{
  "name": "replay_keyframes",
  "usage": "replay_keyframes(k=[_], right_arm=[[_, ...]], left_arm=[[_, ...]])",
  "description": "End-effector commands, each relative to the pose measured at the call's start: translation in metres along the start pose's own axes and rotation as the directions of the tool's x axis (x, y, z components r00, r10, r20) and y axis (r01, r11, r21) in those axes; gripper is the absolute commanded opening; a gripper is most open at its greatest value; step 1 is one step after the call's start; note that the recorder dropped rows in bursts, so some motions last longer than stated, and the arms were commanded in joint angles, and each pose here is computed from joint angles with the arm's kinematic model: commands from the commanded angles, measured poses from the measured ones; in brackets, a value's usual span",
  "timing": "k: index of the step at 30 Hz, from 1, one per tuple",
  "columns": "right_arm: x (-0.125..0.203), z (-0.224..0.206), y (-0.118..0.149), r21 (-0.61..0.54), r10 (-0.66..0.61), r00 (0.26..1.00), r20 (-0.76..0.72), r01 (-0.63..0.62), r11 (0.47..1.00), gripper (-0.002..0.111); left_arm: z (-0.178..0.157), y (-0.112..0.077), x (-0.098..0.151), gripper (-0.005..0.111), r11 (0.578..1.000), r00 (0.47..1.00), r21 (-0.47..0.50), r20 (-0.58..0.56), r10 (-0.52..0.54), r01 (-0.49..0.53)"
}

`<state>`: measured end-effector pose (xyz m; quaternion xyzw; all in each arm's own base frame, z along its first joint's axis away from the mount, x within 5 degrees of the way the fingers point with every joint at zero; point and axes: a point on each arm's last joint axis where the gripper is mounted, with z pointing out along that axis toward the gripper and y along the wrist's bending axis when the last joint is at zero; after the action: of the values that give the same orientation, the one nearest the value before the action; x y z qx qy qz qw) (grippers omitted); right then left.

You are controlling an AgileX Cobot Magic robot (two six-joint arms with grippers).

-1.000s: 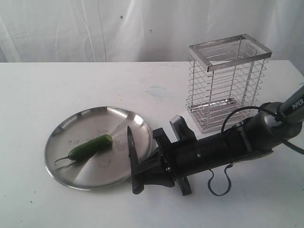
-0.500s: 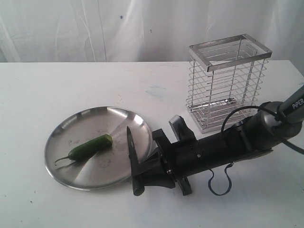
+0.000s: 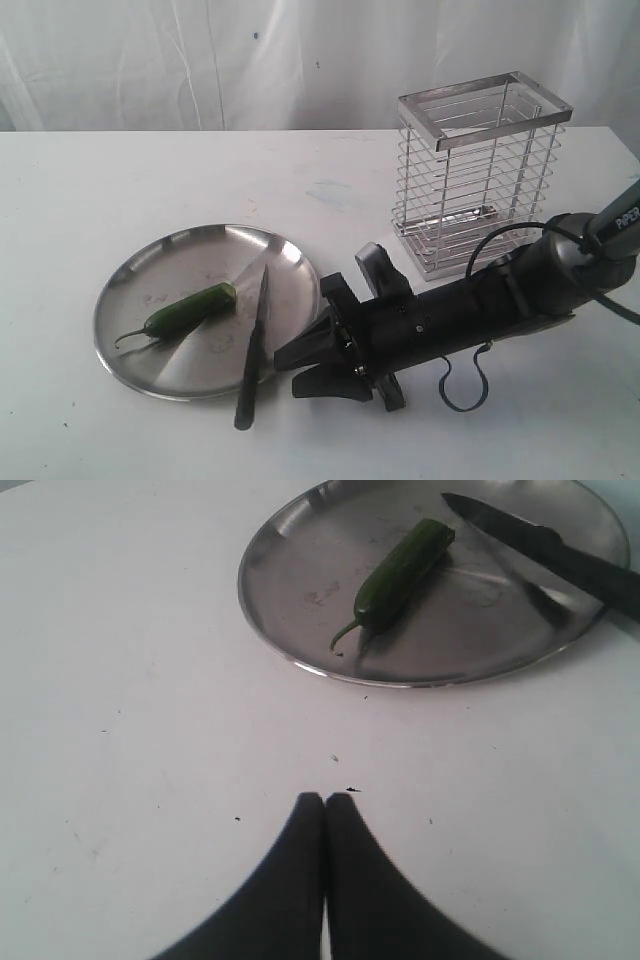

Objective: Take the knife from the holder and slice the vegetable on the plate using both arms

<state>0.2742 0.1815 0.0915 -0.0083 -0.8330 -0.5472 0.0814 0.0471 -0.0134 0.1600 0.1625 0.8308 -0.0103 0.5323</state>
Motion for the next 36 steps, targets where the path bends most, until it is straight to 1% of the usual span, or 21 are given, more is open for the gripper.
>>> replay_keyframes(k=[1, 4, 8, 11, 14, 19, 26, 29, 30, 32, 33, 36], right_arm=[[-0.004, 0.0, -0.015, 0.134, -0.034, 0.999, 0.034, 0.029, 0.991, 0.04], [-0.004, -0.003, -0.009, 0.124, -0.057, 0.998, 0.034, 0.053, 0.991, 0.04], [-0.009, -0.01, 0.017, 0.097, -0.169, 0.985, 0.044, 0.165, 0.982, 0.04], [-0.011, -0.018, 0.039, 0.102, -0.26, 0.964, 0.046, 0.255, 0.962, 0.04], [-0.006, -0.018, 0.062, 0.107, -0.322, 0.946, 0.027, 0.318, 0.942, 0.039], [0.007, 0.003, 0.094, 0.137, -0.43, 0.903, -0.015, 0.428, 0.894, 0.039], [0.019, 0.04, 0.121, 0.244, -0.473, 0.878, -0.069, 0.474, 0.846, 0.039], [0.013, 0.047, 0.135, 0.298, -0.501, 0.866, -0.005, 0.479, 0.826, 0.039], [0.01, 0.052, 0.145, 0.318, -0.513, 0.857, 0.043, 0.476, 0.82, 0.039], [0.009, 0.06, 0.156, 0.334, -0.527, 0.847, 0.076, 0.476, 0.814, 0.039], [0.008, 0.062, 0.157, 0.345, -0.534, 0.842, 0.075, 0.481, 0.806, 0.039], [-0.004, 0.07, 0.147, 0.4, -0.47, 0.877, 0.096, 0.398, 0.825, 0.039]], left_arm=[[0.0, -0.001, 0.002, 0.0, 1.0, 1.0, 0.008, -0.015, 0.005, -0.005], [0.0, -0.001, 0.002, 0.0, 1.0, 1.0, 0.008, -0.015, 0.005, -0.005], [0.0, -0.001, 0.002, 0.0, 1.0, 1.0, 0.008, -0.015, 0.005, -0.005], [0.0, -0.001, 0.002, 0.0, 1.0, 1.0, 0.008, -0.015, 0.005, -0.005], [0.0, -0.001, 0.002, 0.0, 1.0, 1.0, 0.008, -0.015, 0.005, -0.005], [0.0, -0.001, 0.002, 0.0, 1.0, 1.0, 0.008, -0.015, 0.005, -0.005], [0.0, -0.001, 0.002, 0.0, 1.0, 1.0, 0.008, -0.015, 0.005, -0.005], [0.0, -0.001, 0.002, 0.0, 1.0, 1.0, 0.008, -0.015, 0.005, -0.005], [0.0, -0.001, 0.002, 0.0, 1.0, 1.0, 0.008, -0.015, 0.005, -0.005], [0.0, -0.001, 0.002, 0.0, 1.0, 1.0, 0.008, -0.015, 0.005, -0.005], [0.0, -0.001, 0.002, 0.0, 1.0, 1.0, 0.008, -0.015, 0.005, -0.005], [0.0, -0.001, 0.002, 0.0, 1.0, 1.0, 0.008, -0.015, 0.005, -0.005]])
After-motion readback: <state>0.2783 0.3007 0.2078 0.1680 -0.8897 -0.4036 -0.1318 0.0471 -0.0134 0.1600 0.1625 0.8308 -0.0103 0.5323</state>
